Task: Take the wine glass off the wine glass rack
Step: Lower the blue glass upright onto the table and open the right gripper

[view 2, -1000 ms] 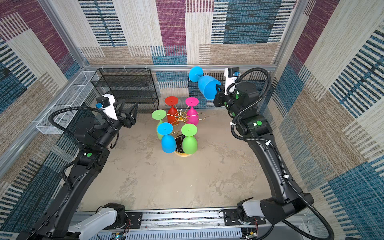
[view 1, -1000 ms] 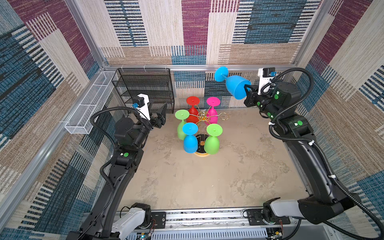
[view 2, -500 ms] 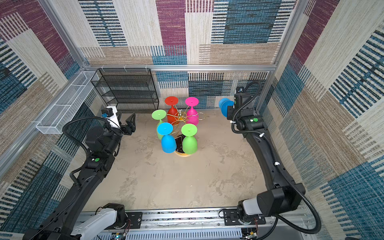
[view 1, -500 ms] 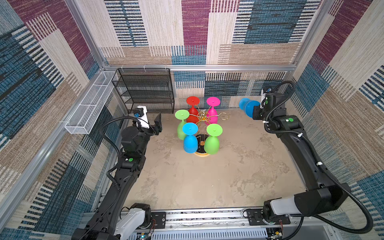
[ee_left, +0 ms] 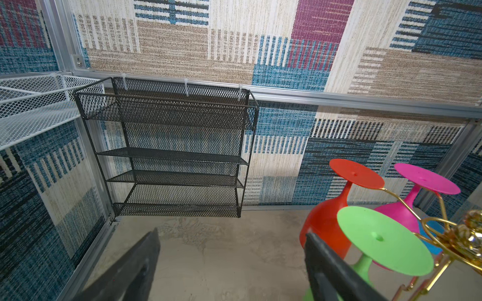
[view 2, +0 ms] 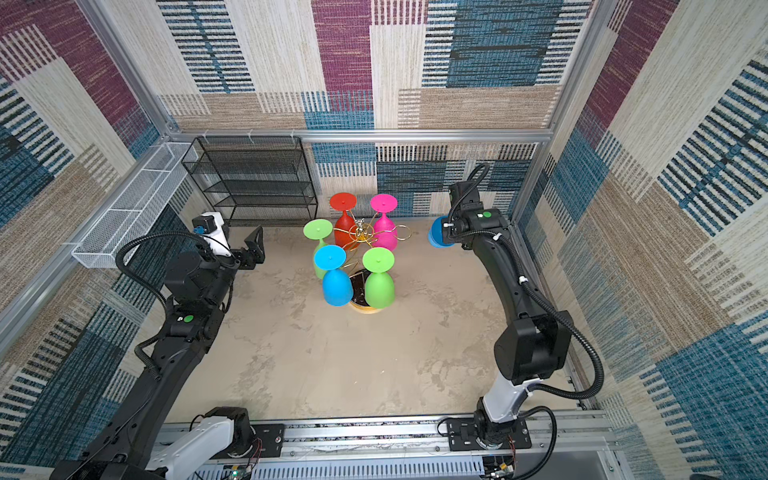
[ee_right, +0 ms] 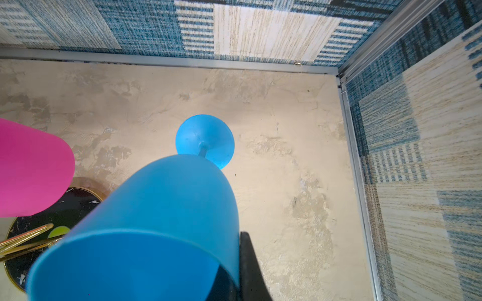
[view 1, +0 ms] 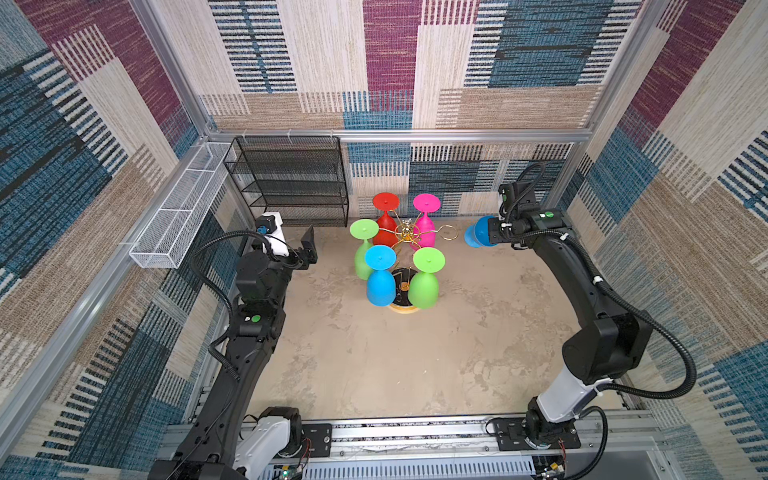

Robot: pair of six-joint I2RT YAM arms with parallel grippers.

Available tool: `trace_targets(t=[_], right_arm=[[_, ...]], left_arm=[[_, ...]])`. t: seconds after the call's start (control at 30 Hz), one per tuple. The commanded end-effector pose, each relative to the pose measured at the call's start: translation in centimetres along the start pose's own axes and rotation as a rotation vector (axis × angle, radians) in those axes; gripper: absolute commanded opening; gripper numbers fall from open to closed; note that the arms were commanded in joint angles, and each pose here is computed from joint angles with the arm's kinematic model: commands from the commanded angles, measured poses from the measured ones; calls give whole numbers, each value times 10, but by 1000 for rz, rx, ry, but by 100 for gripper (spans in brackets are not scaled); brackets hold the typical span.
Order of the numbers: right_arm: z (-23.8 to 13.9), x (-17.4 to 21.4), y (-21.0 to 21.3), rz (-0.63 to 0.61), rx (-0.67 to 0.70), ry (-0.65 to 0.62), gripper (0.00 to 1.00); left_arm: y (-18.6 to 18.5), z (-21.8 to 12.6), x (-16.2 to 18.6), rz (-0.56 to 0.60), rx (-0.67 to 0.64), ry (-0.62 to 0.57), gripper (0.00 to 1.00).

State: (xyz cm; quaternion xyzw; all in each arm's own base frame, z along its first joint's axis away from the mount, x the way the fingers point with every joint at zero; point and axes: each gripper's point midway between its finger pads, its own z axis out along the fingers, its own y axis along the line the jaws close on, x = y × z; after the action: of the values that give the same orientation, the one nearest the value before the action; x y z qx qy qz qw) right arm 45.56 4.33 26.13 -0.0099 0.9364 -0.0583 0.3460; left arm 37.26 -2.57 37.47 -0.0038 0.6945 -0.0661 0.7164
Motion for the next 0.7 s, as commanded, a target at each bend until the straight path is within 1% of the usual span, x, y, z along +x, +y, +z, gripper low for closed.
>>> trace_targets(t=[0.0, 0.27, 0.67], right_arm=[[11, 7, 8, -16, -31, 58, 0], [45, 18, 17, -47, -36, 162, 0], [79, 21, 30, -70, -50, 235, 0]], left_arm=[[6, -1, -1, -26, -20, -7, 97], [9, -3, 0, -25, -28, -12, 98], [6, -1, 3, -26, 0, -3, 99]])
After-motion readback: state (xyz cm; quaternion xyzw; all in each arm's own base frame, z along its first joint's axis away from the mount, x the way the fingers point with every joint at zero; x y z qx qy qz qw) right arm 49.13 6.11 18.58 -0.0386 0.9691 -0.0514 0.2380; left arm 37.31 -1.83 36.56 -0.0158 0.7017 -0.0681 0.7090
